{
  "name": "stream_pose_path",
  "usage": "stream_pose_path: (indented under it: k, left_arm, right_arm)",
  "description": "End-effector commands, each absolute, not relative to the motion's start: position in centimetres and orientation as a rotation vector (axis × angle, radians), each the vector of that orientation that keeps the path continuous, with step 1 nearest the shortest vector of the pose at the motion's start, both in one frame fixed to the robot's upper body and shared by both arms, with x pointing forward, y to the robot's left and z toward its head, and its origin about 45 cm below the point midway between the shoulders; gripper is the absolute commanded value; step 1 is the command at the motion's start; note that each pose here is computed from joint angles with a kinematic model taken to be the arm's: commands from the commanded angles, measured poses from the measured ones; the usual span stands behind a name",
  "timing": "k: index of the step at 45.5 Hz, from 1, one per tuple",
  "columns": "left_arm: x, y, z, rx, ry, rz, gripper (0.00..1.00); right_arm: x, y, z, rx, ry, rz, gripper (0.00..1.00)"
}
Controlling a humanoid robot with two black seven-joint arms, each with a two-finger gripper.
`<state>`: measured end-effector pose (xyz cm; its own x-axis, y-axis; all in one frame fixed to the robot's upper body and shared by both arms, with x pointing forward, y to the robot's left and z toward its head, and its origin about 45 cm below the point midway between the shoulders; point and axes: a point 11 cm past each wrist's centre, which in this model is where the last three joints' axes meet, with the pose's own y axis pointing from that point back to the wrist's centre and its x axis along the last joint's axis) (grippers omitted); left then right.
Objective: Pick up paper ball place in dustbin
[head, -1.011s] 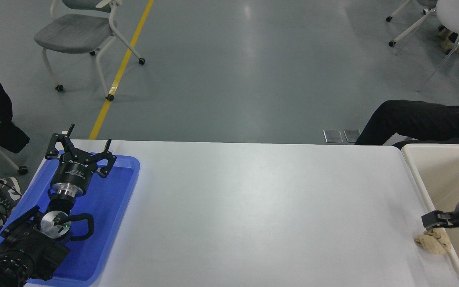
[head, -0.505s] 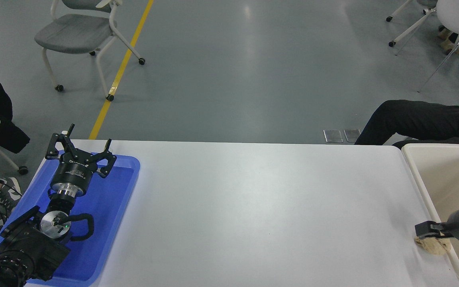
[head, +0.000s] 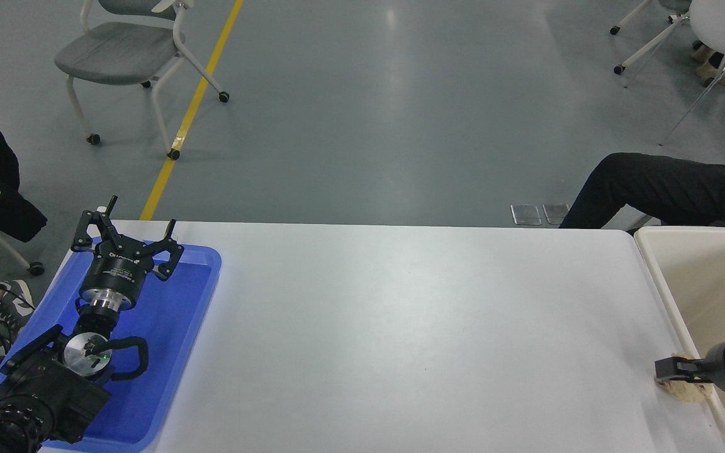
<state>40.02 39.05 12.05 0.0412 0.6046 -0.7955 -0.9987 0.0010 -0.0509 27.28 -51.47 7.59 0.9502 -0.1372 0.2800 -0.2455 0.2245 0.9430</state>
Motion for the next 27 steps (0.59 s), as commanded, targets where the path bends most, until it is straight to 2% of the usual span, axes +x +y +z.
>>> stream_pose_path:
  k: [1, 2, 4, 5, 13, 20, 27]
  left_arm:
    - [40.03, 39.03, 12.05, -0.753, 0.68, 1.424, 1.0]
    - [40.03, 39.05, 12.06, -0.754, 0.68, 1.424, 1.0]
    - [40.03, 39.05, 12.06, -0.754, 0.68, 1.424, 1.0]
    - [40.03, 39.03, 12.05, -0.753, 0.68, 1.424, 1.0]
    - [40.04, 39.09, 12.07, -0.752, 0.679, 1.426, 1.0]
    - [40.14, 39.0, 12.18, -0.754, 0.678, 1.421, 1.0]
    - [40.14, 39.0, 12.18, -0.754, 0.678, 1.421, 1.0]
  right_arm:
    - [27.0, -51.3, 7.2, 1.357, -0.342, 0.071, 0.26]
    - [27.0, -51.4, 7.3, 1.356, -0.343, 0.07, 0.22]
    - [27.1, -51.3, 7.3, 1.359, -0.344, 0.072, 0.02]
    - [27.1, -51.3, 7.3, 1.361, -0.346, 0.072, 0.0]
    - [27.9, -50.4, 7.9, 1.391, -0.341, 0.077, 0.0]
    - [29.9, -51.1, 11.5, 1.393, -0.364, 0.084, 0.0]
    - [30.5, -51.7, 16.6, 1.403, -0.345, 0.109, 0.0]
